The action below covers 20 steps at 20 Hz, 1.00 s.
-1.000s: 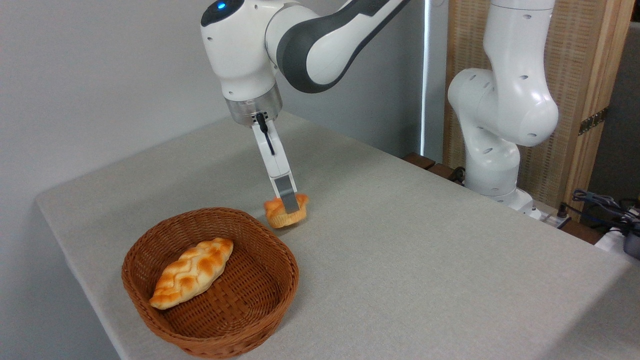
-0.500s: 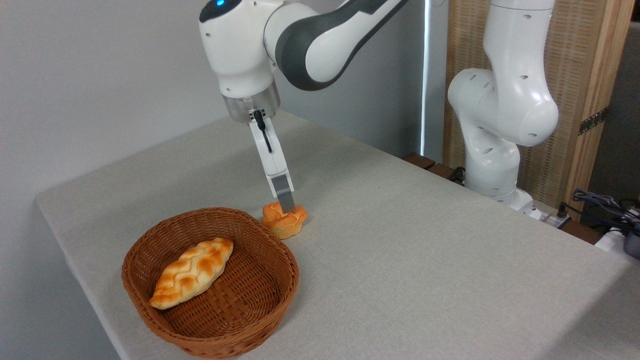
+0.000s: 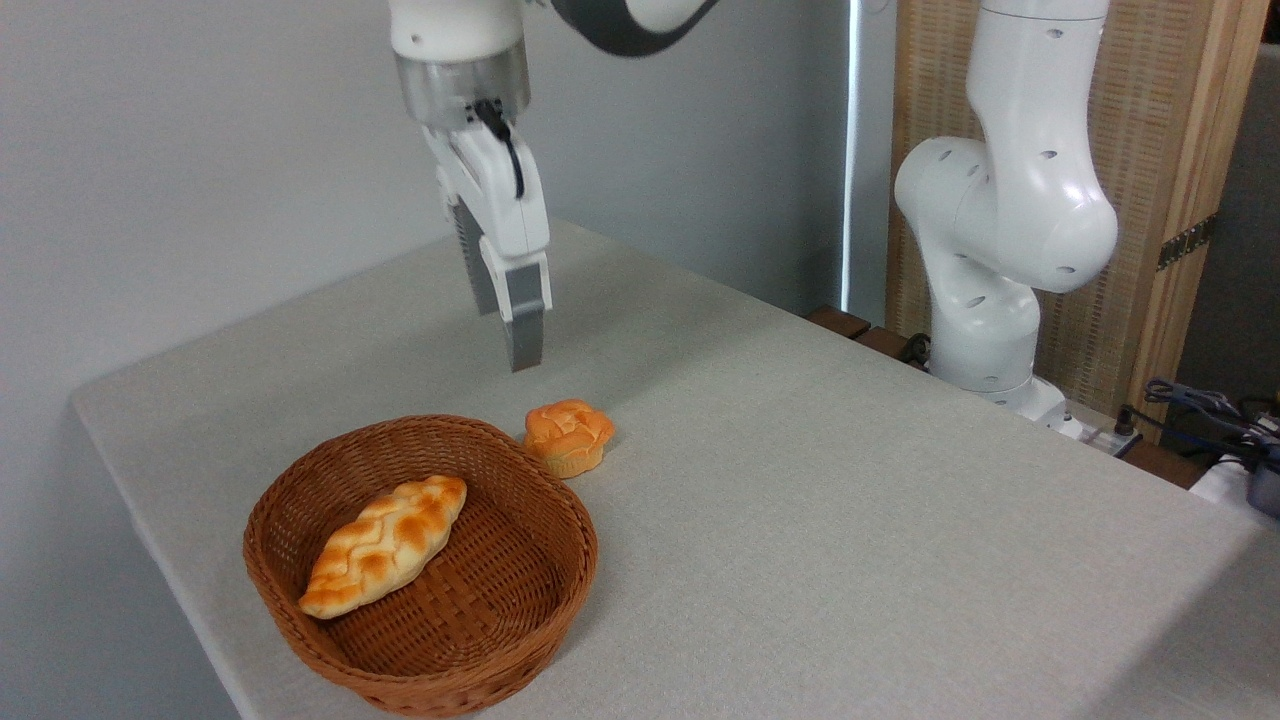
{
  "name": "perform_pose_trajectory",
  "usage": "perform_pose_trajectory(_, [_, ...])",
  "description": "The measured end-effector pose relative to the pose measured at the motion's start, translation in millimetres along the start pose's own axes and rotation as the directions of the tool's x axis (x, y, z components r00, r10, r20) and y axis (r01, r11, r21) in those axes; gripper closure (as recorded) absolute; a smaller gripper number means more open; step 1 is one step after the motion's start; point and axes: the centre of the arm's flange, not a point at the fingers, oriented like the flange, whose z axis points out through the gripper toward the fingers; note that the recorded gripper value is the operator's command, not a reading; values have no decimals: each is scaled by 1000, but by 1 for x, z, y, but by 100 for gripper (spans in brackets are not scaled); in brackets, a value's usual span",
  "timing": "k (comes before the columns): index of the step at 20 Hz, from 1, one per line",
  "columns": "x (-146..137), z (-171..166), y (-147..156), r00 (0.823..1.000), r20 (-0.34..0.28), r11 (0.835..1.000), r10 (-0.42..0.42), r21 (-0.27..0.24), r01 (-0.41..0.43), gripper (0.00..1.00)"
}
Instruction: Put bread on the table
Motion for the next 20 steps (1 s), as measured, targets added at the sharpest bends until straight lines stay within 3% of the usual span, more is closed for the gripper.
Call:
perform_pose_trajectory(3, [-2,-22,-18,998,7,997,-60,50,60,0])
perform_pose_trajectory(9, [-7,-50,-55,977,41,977,-207,67,204,0])
perform_pose_trajectory(20, [5,-53,-48,978,88,981,-189,53,185,0])
